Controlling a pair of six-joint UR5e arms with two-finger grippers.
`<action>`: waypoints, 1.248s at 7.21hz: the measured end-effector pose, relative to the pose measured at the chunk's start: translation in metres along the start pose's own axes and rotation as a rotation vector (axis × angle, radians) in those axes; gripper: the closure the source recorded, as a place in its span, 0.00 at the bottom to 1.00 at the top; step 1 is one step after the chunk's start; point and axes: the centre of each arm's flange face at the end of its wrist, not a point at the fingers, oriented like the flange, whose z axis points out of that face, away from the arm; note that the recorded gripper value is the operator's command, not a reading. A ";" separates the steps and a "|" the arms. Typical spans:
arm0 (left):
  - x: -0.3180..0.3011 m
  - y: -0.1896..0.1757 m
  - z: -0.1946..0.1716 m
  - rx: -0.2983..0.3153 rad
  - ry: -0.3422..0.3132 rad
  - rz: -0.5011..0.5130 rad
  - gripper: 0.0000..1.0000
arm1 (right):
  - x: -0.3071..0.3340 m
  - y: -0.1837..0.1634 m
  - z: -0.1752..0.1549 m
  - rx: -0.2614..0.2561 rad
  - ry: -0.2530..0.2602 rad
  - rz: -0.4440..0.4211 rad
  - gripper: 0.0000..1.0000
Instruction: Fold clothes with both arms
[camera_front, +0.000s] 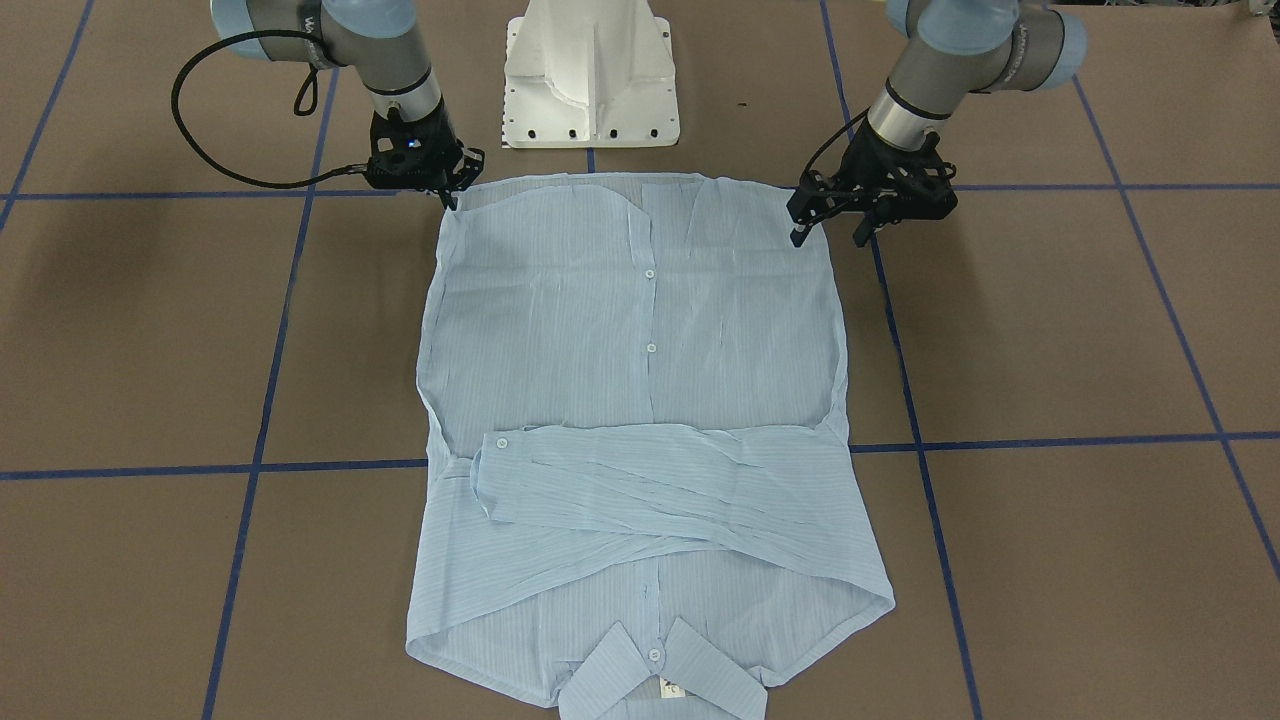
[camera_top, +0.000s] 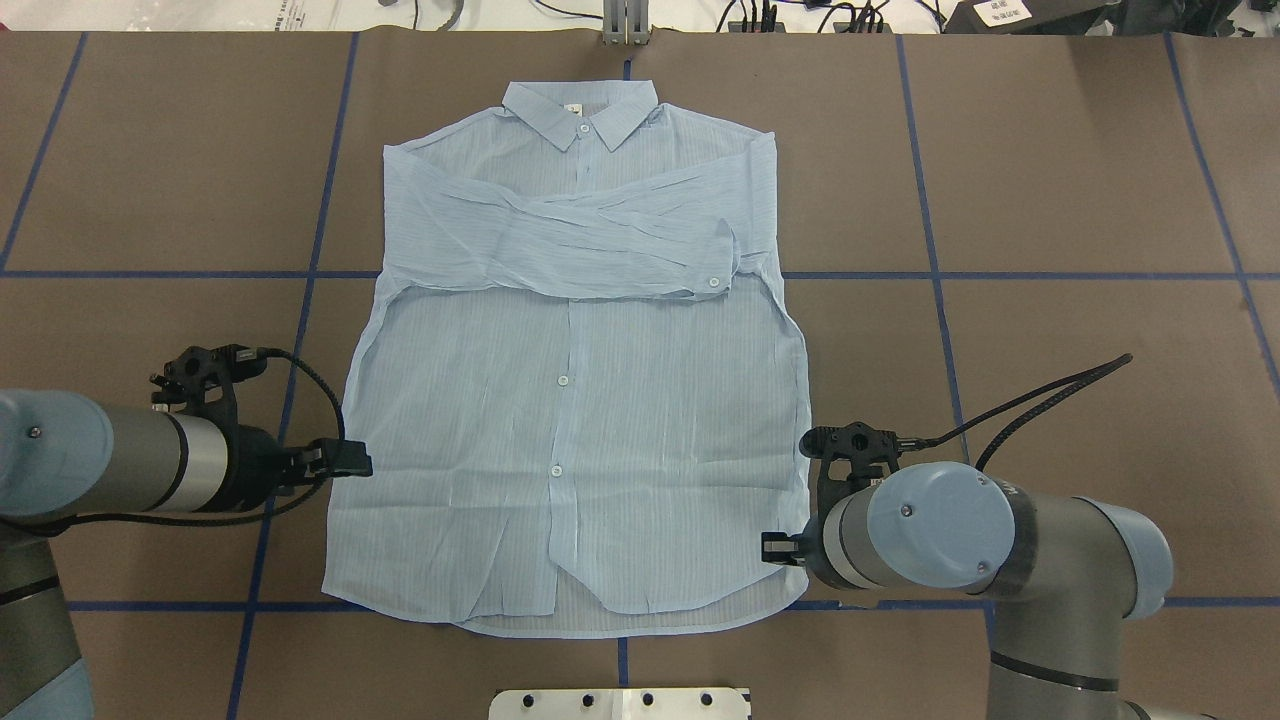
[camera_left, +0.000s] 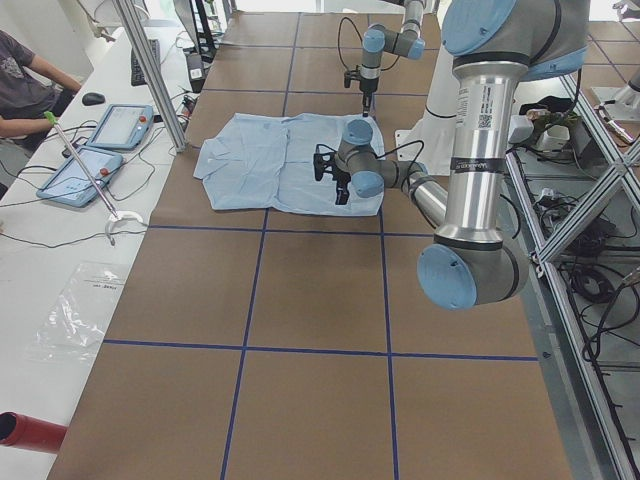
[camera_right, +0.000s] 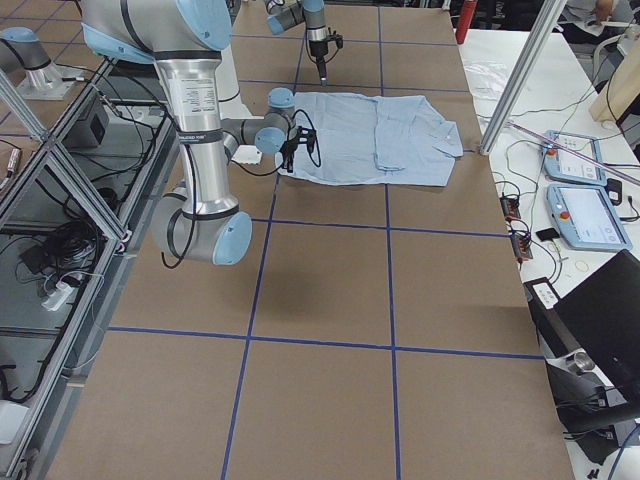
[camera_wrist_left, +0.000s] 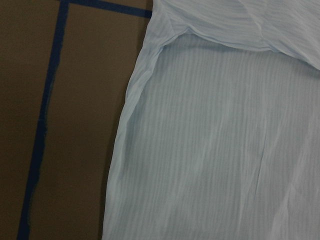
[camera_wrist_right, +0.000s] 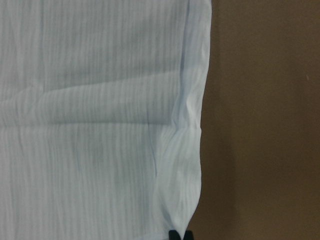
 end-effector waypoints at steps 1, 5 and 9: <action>-0.004 0.023 0.010 -0.029 -0.010 -0.033 0.02 | 0.000 -0.002 -0.003 0.002 -0.006 0.002 1.00; -0.001 0.077 0.038 -0.069 -0.111 -0.094 0.14 | 0.001 -0.006 -0.006 0.006 -0.008 0.007 1.00; -0.001 0.079 0.044 -0.067 -0.141 -0.097 0.24 | 0.002 -0.010 -0.007 0.010 -0.007 0.011 1.00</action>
